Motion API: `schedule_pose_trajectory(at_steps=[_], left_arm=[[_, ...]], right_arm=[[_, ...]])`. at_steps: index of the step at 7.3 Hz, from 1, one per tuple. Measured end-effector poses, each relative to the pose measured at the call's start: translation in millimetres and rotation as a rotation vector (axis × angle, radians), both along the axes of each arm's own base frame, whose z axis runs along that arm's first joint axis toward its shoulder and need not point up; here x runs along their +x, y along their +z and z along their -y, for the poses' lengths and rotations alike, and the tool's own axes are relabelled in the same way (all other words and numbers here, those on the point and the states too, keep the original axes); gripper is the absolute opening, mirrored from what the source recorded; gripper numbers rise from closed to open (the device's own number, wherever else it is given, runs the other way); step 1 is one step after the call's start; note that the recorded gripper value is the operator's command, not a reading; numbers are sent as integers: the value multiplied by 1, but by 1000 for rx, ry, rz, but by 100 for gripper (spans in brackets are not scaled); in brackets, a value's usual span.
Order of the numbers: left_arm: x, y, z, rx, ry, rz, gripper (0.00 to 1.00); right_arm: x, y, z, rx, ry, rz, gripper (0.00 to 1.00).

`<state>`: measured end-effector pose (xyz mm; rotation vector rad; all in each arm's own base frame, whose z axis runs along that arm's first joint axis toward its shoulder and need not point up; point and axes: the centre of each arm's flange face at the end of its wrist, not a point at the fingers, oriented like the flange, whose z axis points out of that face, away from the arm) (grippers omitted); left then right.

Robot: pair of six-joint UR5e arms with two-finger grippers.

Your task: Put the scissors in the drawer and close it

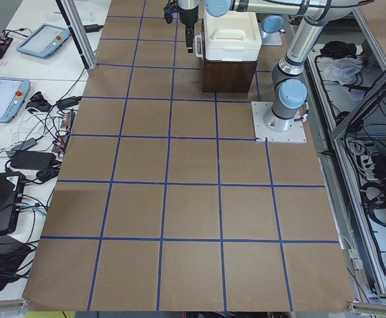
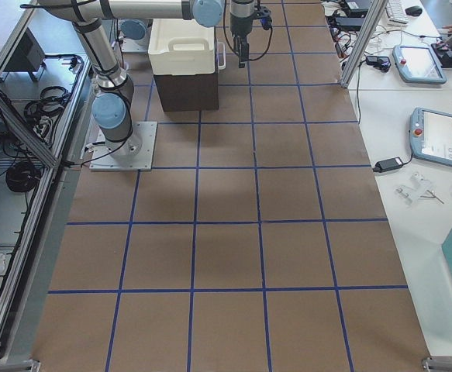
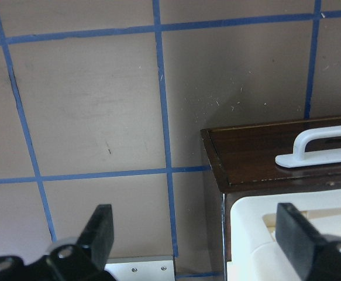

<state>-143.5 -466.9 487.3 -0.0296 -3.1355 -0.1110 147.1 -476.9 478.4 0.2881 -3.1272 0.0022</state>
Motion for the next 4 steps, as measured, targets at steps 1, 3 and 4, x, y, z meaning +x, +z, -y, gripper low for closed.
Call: schedule_pose_trajectory(at_steps=[1,3,4], left_arm=[[2,0,1,1,4,-2,100],[2,-1,2,2,5,-5,100],[2,-2,3,2,5,-5,100]], right_arm=[[0,-1,0,1,1,-4,100],[-1,-1,0,2,1,-7,100],[-1,-1,1,2,1,-8,100]])
